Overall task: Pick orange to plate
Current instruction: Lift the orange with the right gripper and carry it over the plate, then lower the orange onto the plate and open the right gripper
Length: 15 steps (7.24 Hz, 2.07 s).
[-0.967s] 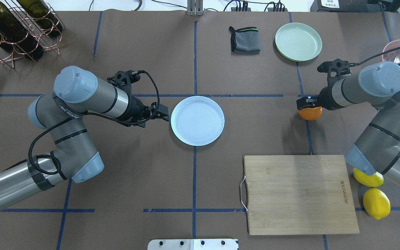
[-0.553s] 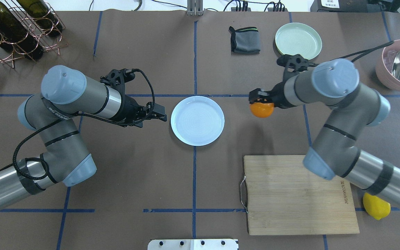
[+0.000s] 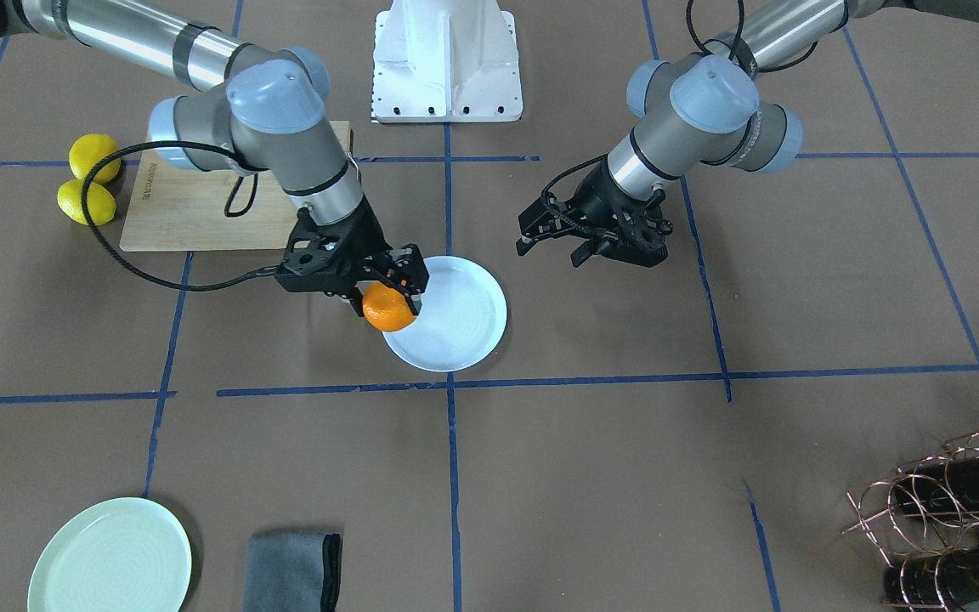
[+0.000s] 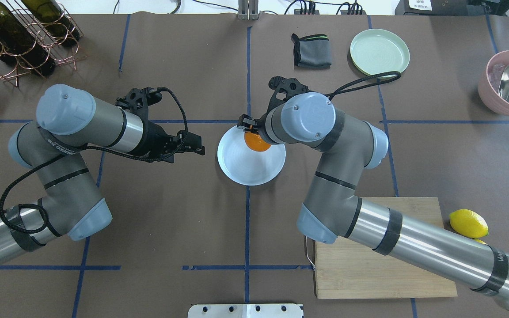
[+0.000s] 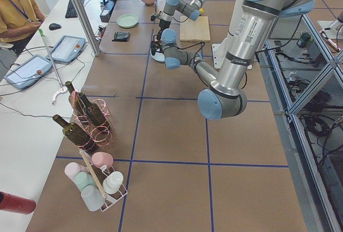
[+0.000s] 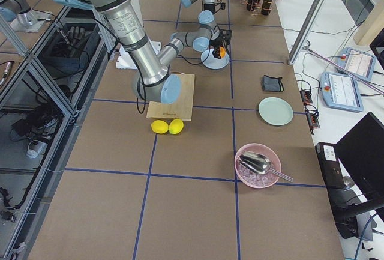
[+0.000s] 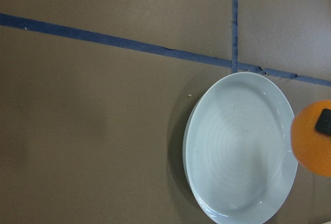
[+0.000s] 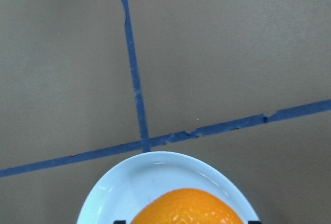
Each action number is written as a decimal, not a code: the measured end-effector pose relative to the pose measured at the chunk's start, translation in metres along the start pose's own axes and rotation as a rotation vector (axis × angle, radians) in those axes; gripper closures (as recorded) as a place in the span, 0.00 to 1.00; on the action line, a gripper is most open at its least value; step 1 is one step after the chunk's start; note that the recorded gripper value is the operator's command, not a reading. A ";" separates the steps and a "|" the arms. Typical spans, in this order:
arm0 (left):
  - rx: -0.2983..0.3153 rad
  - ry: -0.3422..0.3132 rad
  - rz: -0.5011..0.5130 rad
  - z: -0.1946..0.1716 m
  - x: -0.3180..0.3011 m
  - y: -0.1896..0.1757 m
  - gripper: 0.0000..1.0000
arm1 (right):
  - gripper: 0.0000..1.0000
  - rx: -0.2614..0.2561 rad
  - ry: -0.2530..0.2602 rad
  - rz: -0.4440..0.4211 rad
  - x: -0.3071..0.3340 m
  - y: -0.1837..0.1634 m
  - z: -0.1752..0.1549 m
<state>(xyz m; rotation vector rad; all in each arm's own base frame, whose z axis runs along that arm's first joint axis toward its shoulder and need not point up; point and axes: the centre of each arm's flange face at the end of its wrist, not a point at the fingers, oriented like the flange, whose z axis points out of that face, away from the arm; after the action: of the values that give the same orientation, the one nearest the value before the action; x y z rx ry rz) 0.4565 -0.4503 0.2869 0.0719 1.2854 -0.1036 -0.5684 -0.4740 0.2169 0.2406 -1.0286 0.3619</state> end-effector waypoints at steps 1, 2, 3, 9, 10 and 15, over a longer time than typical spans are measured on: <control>0.000 -0.002 -0.001 0.000 -0.002 0.000 0.01 | 0.83 0.006 0.019 -0.008 -0.002 0.009 0.012; 0.001 -0.003 -0.002 0.000 -0.003 0.000 0.01 | 0.56 0.006 0.040 -0.020 0.000 0.019 0.025; 0.002 -0.005 -0.002 0.000 -0.003 0.000 0.01 | 0.01 0.003 0.055 -0.028 0.000 0.026 0.034; 0.003 -0.005 -0.002 0.001 -0.003 0.001 0.01 | 0.00 -0.005 0.040 -0.055 -0.015 0.026 0.028; 0.003 -0.004 -0.002 0.000 -0.003 0.000 0.01 | 0.00 -0.017 0.028 -0.049 -0.015 0.019 0.016; 0.013 -0.033 0.051 -0.053 -0.058 -0.033 0.01 | 0.00 -0.111 0.061 -0.087 0.103 -0.084 -0.109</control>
<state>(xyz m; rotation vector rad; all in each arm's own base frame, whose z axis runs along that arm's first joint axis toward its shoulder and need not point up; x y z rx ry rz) 0.3857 -0.4746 0.3281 0.1142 1.2486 -0.0689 -0.4005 -0.4930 0.2499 0.1726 -0.9717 0.2309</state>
